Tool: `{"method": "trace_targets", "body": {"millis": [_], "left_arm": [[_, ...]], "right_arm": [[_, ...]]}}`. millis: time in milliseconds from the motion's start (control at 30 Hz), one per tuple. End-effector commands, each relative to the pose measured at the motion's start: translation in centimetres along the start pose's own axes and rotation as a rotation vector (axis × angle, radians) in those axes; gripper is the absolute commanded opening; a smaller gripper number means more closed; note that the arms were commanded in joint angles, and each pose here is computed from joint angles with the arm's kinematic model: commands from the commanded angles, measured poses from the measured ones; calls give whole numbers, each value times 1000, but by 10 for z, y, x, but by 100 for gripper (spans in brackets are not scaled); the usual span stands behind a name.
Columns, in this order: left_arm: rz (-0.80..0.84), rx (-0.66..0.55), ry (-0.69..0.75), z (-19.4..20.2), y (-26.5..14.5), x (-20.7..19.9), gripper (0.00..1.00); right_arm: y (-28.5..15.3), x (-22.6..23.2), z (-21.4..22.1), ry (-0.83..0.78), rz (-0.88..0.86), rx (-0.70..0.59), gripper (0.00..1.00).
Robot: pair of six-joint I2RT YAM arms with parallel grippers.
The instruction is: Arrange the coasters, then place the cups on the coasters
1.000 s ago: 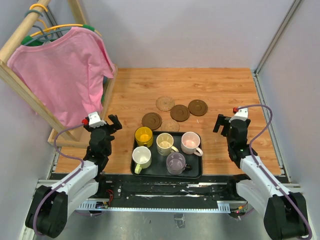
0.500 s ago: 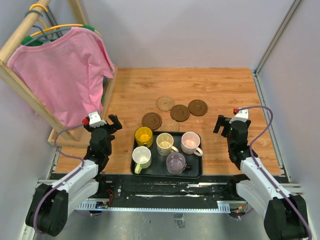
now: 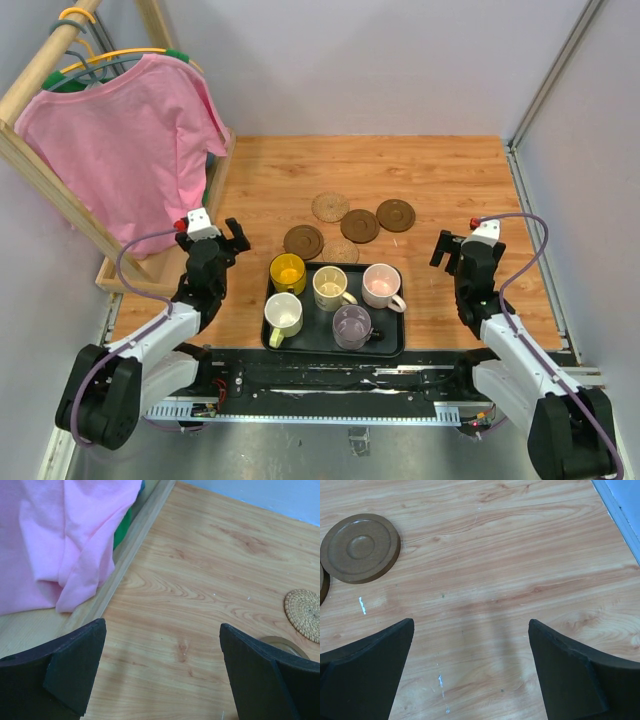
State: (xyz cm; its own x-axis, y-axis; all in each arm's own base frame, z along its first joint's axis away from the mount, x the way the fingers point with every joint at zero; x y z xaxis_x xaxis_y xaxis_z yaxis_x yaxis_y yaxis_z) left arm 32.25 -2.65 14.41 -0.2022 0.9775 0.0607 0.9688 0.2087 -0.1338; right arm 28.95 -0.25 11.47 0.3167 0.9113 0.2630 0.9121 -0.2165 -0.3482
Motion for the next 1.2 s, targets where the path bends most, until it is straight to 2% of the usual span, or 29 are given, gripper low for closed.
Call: {"method": "trace_targets", "body": {"millis": [0,200,267,367,433,500,633,767,933,1067,1100,1167], "left_arm": [[32,-2,16,-5,0,-4,100],[51,-65,-8,-11,-11,-1,100],[62,-78,-11,-12,-13,-1,100],[115,-82,12,-12,-13,-10,100],[74,-61,7,-10,-10,-5,100],[-9,-34,-20,-8,-6,6,100],[-3,-31,1,-7,-2,3,100],[-37,-37,-11,-9,1,7,100],[96,-119,-32,-33,1,-16,99],[181,-194,-40,-64,3,-32,90],[197,-198,-38,-69,6,-37,83],[224,-205,-48,-78,11,-45,63]], "right_arm": [[1,-8,-9,23,54,-27,98],[7,-6,-5,34,76,8,98],[4,-16,-8,54,128,-29,98],[-1,-17,-15,94,92,-128,98],[-5,-20,-17,120,75,-177,98],[-7,-17,-15,114,58,-161,98],[-1,0,-17,54,6,-78,98],[5,18,-45,44,-5,-79,98],[13,50,-75,29,-99,-85,99],[22,71,-81,12,-139,-46,98],[25,77,-81,3,-153,-35,96],[27,90,-79,-18,-187,-22,86]]}}
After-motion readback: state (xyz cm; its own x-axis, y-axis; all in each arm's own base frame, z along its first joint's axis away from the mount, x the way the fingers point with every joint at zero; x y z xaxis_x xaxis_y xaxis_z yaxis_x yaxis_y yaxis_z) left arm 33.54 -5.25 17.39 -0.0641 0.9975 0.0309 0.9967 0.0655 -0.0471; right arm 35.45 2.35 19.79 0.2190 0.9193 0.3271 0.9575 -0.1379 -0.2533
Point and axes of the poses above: each gripper's point midway between its finger pads, its own y axis out along the fingers, its own x axis along the line the jaws close on, z = x × y, the point moved 1 cm from there along -y, back along the fingers, and after that the axes turned 15 degrees about y, right-handed, at the moved point
